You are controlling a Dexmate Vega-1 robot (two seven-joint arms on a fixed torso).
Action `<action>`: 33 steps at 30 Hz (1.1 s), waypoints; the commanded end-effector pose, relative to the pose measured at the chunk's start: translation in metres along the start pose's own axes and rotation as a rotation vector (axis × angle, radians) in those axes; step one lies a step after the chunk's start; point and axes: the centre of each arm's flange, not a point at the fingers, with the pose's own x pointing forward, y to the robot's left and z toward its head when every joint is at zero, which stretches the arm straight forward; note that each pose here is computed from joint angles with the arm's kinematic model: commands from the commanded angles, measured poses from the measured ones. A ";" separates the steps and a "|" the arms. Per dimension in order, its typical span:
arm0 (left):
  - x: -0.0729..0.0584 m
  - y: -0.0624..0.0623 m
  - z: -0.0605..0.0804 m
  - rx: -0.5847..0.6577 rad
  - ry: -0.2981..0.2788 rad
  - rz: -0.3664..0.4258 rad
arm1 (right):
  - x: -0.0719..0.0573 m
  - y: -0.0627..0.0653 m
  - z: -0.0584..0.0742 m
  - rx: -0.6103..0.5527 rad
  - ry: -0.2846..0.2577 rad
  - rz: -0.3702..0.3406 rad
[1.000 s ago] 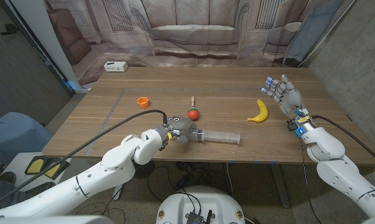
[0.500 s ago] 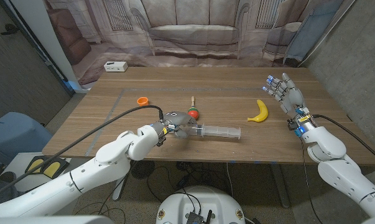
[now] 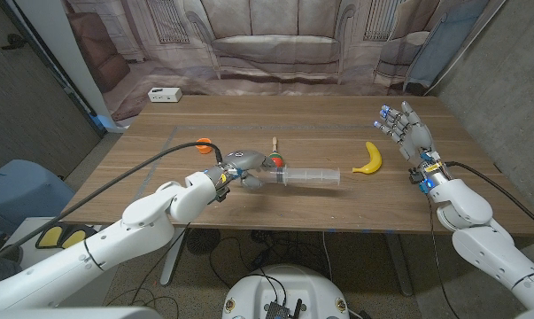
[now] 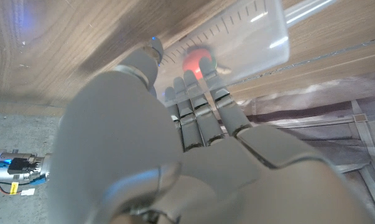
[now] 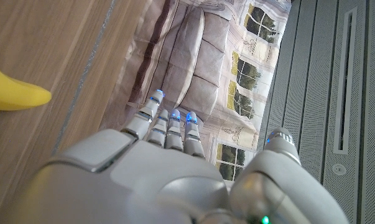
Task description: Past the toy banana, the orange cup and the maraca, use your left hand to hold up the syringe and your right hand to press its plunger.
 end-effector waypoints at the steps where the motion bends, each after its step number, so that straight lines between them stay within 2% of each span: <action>1: -0.004 0.026 -0.010 -0.010 -0.013 0.091 | 0.004 0.006 0.007 -0.007 -0.030 -0.006; 11: -0.002 0.040 -0.018 -0.018 -0.006 0.134 | 0.010 0.008 0.010 -0.005 -0.051 -0.007; 18: 0.002 0.042 -0.025 -0.054 -0.006 0.195 | 0.016 0.010 0.013 -0.001 -0.068 -0.007; 26: -0.002 0.050 -0.030 -0.098 0.014 0.270 | 0.025 0.013 0.018 -0.014 -0.079 0.000; 33: -0.002 0.052 -0.036 -0.138 0.021 0.306 | 0.033 0.015 0.020 -0.023 -0.090 0.003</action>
